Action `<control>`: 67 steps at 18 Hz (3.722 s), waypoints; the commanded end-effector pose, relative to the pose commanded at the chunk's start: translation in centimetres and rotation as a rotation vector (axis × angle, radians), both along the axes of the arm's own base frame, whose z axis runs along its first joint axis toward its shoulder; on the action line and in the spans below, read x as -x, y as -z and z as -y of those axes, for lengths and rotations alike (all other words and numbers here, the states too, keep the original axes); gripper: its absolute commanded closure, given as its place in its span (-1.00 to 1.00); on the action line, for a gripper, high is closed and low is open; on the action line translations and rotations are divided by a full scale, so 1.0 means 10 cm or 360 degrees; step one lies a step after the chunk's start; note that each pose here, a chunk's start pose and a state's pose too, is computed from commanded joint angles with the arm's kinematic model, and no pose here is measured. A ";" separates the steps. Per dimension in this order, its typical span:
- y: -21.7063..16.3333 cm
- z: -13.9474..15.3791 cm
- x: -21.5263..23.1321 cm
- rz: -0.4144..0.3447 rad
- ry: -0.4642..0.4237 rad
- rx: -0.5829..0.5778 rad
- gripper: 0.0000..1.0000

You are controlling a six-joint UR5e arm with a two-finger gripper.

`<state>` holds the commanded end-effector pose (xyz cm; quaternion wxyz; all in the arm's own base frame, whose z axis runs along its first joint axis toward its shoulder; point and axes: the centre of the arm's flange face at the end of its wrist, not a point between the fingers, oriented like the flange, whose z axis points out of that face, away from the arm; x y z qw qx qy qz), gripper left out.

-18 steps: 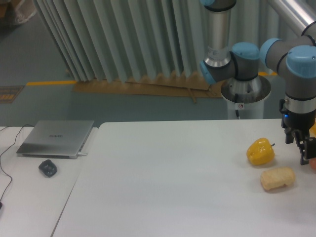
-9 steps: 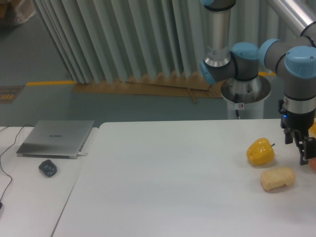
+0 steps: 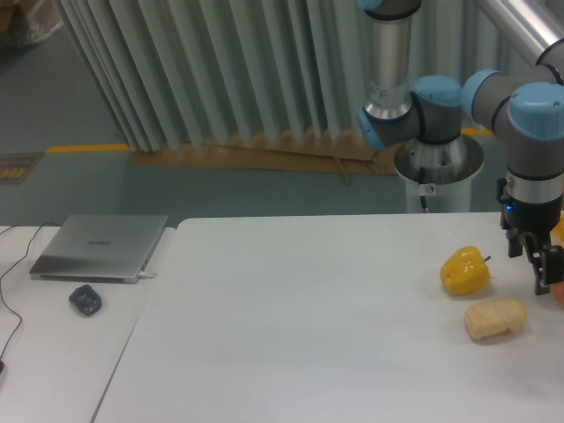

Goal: Place the bread in the basket
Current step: 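Move the gripper over the tan bread roll, then lower the gripper onto the bread roll, then close the gripper around the bread roll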

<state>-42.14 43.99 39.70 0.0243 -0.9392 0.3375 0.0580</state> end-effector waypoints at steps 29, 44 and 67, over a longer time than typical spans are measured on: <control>0.74 -0.13 -0.13 0.0134 -0.0043 0.0104 -1.00; 0.86 -0.33 -0.19 0.0129 -0.0015 0.0092 -1.00; 1.12 -0.31 -0.19 0.0181 -0.0003 0.0136 -1.00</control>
